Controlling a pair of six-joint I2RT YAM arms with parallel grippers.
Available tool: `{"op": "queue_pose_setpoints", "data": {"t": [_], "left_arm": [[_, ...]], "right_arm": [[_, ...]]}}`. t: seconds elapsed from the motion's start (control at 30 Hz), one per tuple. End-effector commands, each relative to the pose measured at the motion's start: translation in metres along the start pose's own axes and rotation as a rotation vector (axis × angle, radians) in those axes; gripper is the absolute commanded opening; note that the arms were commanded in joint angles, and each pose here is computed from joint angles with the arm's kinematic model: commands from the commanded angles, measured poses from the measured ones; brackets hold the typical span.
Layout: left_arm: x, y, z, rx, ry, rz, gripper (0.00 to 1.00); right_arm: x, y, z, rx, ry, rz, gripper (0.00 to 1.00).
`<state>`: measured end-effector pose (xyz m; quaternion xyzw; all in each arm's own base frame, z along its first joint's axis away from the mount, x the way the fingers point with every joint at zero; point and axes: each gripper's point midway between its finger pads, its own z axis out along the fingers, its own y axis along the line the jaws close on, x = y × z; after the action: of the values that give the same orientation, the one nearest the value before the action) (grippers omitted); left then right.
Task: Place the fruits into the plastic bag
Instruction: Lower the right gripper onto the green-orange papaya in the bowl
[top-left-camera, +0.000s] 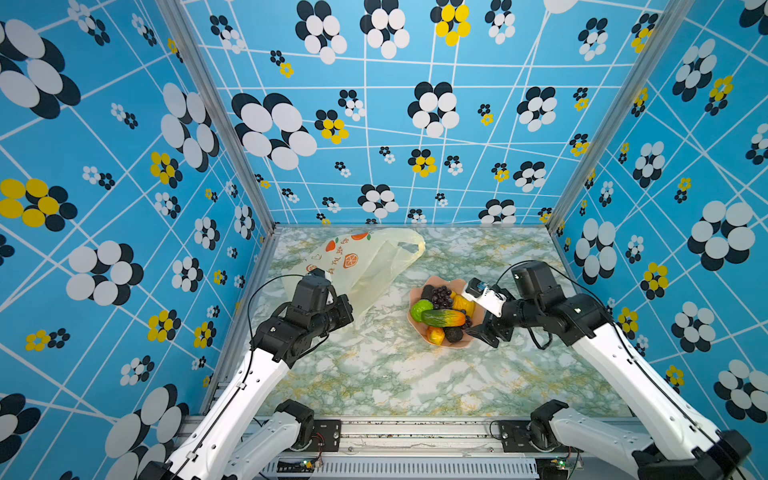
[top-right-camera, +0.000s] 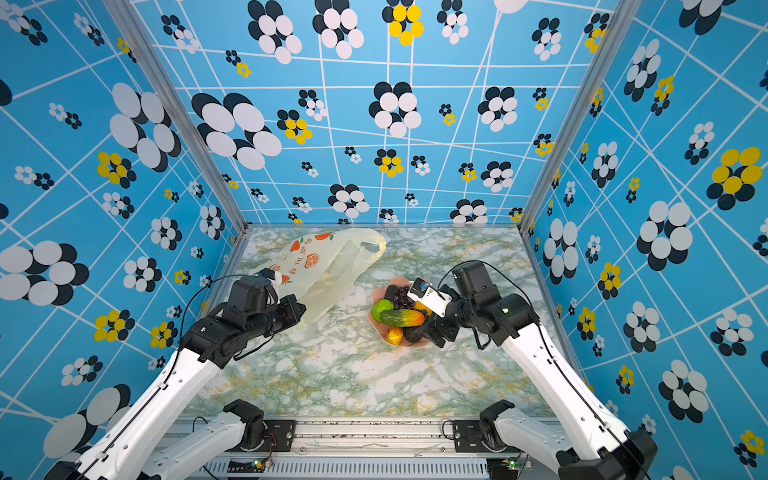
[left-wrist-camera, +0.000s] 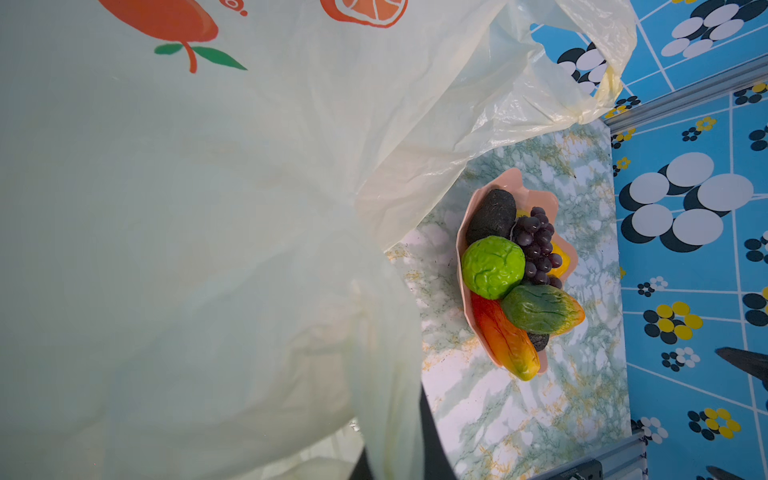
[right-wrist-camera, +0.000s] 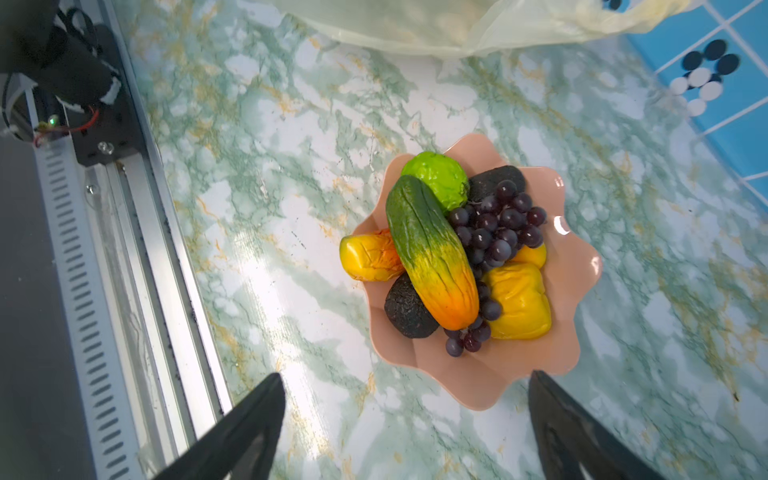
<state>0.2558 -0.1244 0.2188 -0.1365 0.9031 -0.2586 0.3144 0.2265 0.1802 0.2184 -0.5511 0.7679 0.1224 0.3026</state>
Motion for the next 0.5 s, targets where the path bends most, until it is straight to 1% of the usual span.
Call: {"op": "queue_pose_setpoints", "data": {"t": [0.0,0.17,0.47], "left_arm": [[-0.002,0.005,0.002,-0.007,-0.017,-0.012,0.0],[-0.005,0.004,0.002,0.0,-0.029,-0.023,0.0],[-0.003,0.01,-0.002,-0.012,-0.041,-0.039,0.0]], "right_arm": [[0.01,0.005,0.014,-0.032,0.112,-0.243,0.99],[0.009,0.004,0.037,-0.077,0.169,-0.336,0.99],[0.006,-0.01,0.065,-0.063,0.2,-0.369,0.93]]}}
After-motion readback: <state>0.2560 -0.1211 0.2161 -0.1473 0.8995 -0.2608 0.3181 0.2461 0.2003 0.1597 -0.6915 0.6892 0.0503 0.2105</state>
